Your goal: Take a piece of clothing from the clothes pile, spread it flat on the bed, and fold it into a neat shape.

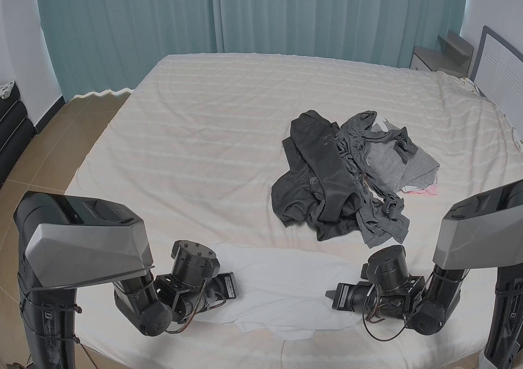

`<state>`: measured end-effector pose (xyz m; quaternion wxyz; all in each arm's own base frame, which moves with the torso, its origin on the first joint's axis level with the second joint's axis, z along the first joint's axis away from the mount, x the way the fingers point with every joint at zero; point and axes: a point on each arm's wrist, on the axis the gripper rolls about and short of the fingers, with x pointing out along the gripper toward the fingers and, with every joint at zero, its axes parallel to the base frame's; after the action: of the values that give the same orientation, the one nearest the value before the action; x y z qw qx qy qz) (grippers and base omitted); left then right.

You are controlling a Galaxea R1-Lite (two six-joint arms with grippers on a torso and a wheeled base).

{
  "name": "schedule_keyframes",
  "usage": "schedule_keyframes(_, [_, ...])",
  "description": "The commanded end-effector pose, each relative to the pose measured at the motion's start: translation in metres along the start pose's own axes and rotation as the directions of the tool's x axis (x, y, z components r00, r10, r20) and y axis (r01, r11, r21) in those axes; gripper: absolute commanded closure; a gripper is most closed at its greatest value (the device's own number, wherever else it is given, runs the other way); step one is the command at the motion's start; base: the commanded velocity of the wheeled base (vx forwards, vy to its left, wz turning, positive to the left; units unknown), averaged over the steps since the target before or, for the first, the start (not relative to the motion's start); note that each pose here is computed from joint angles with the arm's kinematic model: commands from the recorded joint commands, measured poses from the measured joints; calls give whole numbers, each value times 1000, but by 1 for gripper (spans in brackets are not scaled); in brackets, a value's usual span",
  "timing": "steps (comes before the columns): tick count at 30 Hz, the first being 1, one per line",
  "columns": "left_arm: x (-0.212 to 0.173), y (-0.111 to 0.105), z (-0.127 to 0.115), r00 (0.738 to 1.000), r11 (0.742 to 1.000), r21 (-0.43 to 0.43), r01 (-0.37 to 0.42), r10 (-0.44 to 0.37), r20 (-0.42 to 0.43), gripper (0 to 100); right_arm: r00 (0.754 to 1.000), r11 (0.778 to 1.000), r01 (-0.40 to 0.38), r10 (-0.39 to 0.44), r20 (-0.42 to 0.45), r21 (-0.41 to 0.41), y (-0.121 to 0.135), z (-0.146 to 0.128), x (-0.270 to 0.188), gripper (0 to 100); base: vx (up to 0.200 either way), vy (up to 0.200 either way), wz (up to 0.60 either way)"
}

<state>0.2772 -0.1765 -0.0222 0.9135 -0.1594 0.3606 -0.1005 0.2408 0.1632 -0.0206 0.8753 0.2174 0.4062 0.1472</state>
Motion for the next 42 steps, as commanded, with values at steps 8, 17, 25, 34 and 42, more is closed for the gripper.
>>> schedule_keyframes(8, [9,7,-9,1000,999,-28,-29,29,-8,100,1000,1000,-5,5,9,0,-2,-1,5,100,0,0,0])
schedule_keyframes(17, [7,9,-9,999,999,-32,-32,32,-10,0,1000,1000,-2,2,5,-7,-2,-2,0,0,0,0,0])
schedule_keyframes(25, [-37,27,20,993,996,-94,7,4,119,0,998,1000,29,-29,59,-7,-16,11,-42,0,0,0,0])
schedule_keyframes(34, [-154,44,47,943,978,-125,169,-123,308,0,956,998,32,-48,289,59,-31,22,-142,0,0,0,0])
schedule_keyframes(42, [-241,47,24,859,957,-35,287,-241,452,0,817,980,195,-183,547,36,-30,13,-214,0,0,0,0])
